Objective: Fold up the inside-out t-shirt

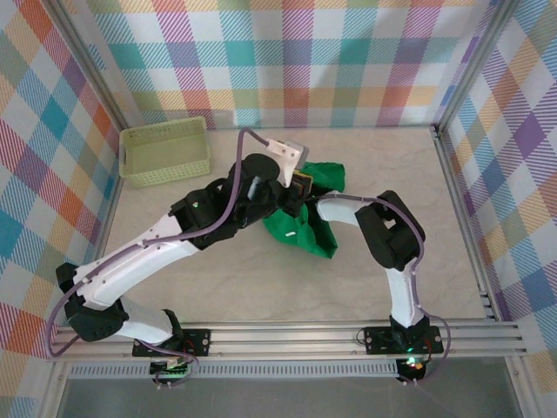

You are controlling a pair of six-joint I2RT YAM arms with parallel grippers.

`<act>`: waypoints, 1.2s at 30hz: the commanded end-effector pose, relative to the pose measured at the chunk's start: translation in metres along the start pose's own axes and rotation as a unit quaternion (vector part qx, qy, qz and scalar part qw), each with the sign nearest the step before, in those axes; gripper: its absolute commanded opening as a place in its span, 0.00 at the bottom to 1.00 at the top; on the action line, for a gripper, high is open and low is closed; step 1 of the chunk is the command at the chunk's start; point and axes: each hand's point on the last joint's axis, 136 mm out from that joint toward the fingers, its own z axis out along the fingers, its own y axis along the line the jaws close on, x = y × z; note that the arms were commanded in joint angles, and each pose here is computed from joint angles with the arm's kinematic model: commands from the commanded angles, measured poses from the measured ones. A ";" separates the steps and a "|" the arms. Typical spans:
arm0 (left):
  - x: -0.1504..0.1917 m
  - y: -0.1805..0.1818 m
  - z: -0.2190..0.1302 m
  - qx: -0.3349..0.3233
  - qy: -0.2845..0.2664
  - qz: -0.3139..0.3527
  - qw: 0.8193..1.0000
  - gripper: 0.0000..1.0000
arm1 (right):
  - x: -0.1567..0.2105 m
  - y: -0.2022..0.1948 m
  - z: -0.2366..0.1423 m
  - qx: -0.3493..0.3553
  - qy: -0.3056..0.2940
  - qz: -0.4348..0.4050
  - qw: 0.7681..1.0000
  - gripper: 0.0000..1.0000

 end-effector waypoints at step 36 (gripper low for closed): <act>-0.064 0.069 -0.017 -0.147 -0.057 -0.079 0.984 0.03 | 0.020 -0.038 0.013 0.151 0.093 -0.067 0.982 0.24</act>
